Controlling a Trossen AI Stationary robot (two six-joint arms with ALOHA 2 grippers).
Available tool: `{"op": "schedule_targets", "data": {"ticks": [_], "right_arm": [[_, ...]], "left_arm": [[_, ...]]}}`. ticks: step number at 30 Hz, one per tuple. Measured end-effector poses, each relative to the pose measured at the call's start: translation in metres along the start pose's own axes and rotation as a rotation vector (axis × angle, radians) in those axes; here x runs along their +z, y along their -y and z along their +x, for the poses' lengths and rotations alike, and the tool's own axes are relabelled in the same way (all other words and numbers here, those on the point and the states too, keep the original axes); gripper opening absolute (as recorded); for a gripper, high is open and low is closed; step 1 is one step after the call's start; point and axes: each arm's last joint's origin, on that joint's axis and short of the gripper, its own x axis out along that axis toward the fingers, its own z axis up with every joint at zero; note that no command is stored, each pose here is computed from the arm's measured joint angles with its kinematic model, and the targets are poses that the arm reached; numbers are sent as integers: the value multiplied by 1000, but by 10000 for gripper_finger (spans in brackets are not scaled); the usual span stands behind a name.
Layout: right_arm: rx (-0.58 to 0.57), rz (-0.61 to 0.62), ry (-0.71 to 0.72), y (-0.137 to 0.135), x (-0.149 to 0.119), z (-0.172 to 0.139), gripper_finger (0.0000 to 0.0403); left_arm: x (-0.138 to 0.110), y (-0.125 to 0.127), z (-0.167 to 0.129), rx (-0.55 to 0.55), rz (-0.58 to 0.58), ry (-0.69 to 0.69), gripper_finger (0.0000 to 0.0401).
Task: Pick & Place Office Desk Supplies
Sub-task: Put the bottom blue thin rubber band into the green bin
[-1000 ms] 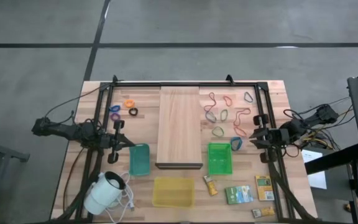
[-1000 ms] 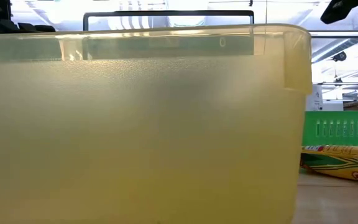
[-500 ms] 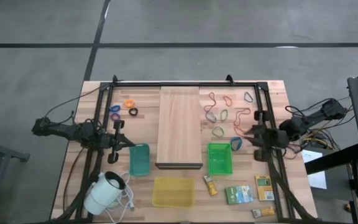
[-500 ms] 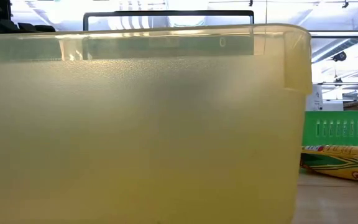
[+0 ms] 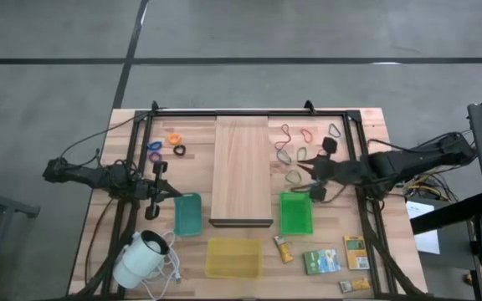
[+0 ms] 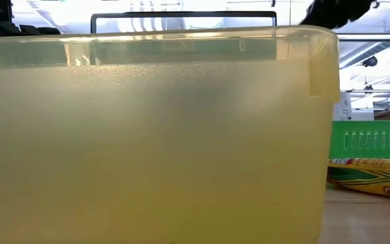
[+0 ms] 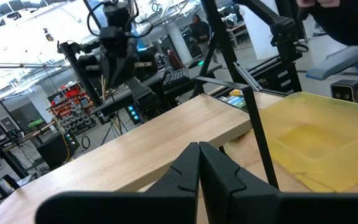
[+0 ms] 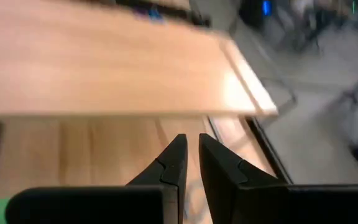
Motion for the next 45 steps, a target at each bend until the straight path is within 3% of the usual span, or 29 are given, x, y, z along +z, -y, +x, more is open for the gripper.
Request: {"op": "schedule_targets", "data": {"ticks": [8,14,20,23,37,45], "right_arm": [[-19,46,-181,14,-6,42,38],[-28,231,-363,53,-27,81,38],[-92,542,-386,91,-41,108,41],[-92,618,-428,101,-51,120,51],[-94,617,-612,93,-89,174,156],[-109,597,-590,92,-92,184,175]], "left_arm": [[0,0,0,0,0,0,12],[0,0,0,1,0,0,12],[0,0,0,0,0,0,12],[0,0,0,0,0,0,12],[0,0,0,1,0,0,12],[0,0,0,1,0,0,12]]}}
